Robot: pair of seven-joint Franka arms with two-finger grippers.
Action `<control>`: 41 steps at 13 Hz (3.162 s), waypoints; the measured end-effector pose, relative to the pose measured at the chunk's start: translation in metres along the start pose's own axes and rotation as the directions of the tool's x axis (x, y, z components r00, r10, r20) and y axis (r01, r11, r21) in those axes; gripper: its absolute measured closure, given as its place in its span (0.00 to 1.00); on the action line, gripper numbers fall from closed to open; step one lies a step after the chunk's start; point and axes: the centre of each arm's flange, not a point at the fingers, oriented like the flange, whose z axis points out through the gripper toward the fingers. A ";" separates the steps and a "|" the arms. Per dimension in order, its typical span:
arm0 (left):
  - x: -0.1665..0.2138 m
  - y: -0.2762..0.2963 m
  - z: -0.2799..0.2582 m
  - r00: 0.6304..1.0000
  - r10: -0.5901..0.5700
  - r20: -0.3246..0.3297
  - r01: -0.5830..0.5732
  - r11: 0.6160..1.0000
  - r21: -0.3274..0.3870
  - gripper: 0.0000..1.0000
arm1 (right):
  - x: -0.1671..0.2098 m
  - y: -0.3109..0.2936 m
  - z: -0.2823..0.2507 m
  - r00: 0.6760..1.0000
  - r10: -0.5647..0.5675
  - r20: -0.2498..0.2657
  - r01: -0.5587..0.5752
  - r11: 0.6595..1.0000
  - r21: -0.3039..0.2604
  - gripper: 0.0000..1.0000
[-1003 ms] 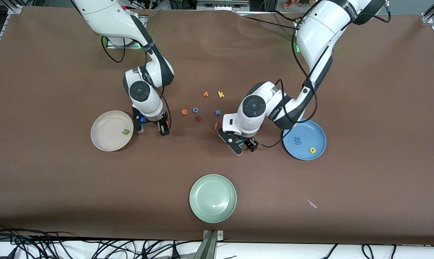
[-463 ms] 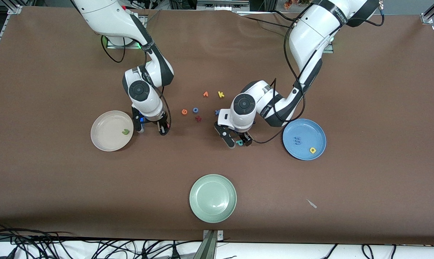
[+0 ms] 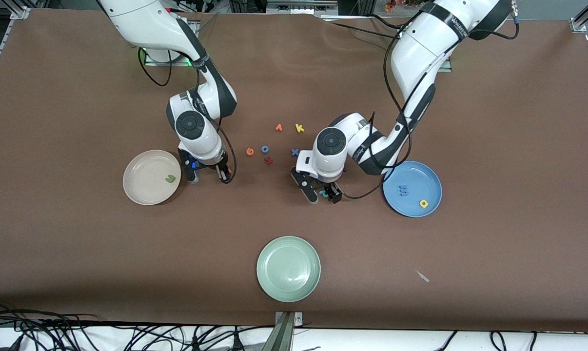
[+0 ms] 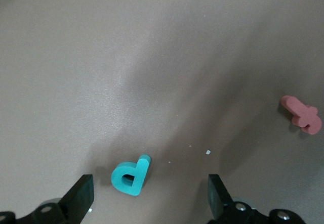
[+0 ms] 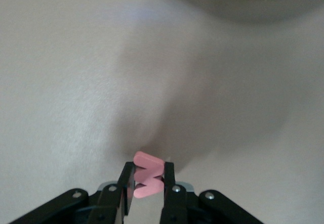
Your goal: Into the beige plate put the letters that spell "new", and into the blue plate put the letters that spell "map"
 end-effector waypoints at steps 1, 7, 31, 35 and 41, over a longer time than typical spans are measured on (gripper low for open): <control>0.000 -0.001 0.000 1.000 0.008 0.001 -0.008 1.000 0.007 0.02 | 0.005 -0.002 -0.007 0.997 -0.073 0.001 0.073 0.997 -0.026 0.73; 0.001 -0.004 0.001 0.998 0.055 -0.008 -0.055 0.997 0.050 0.49 | 0.104 0.019 -0.038 0.908 -0.415 0.053 0.418 0.892 -0.172 0.73; -0.177 -0.172 -0.051 0.951 0.271 0.150 -0.239 0.950 -0.199 0.72 | -0.009 -0.006 -0.055 0.773 -0.620 0.133 0.630 0.776 -0.042 0.00; -0.213 -0.166 -0.034 0.954 0.265 0.142 -0.238 0.954 -0.183 0.55 | -0.066 0.006 -0.031 0.773 -0.629 0.078 0.627 0.777 0.059 0.00; -0.208 -0.176 -0.122 0.961 0.233 0.148 -0.215 0.968 -0.130 0.00 | -0.080 0.033 0.000 0.765 -0.641 0.068 0.637 0.767 0.073 0.00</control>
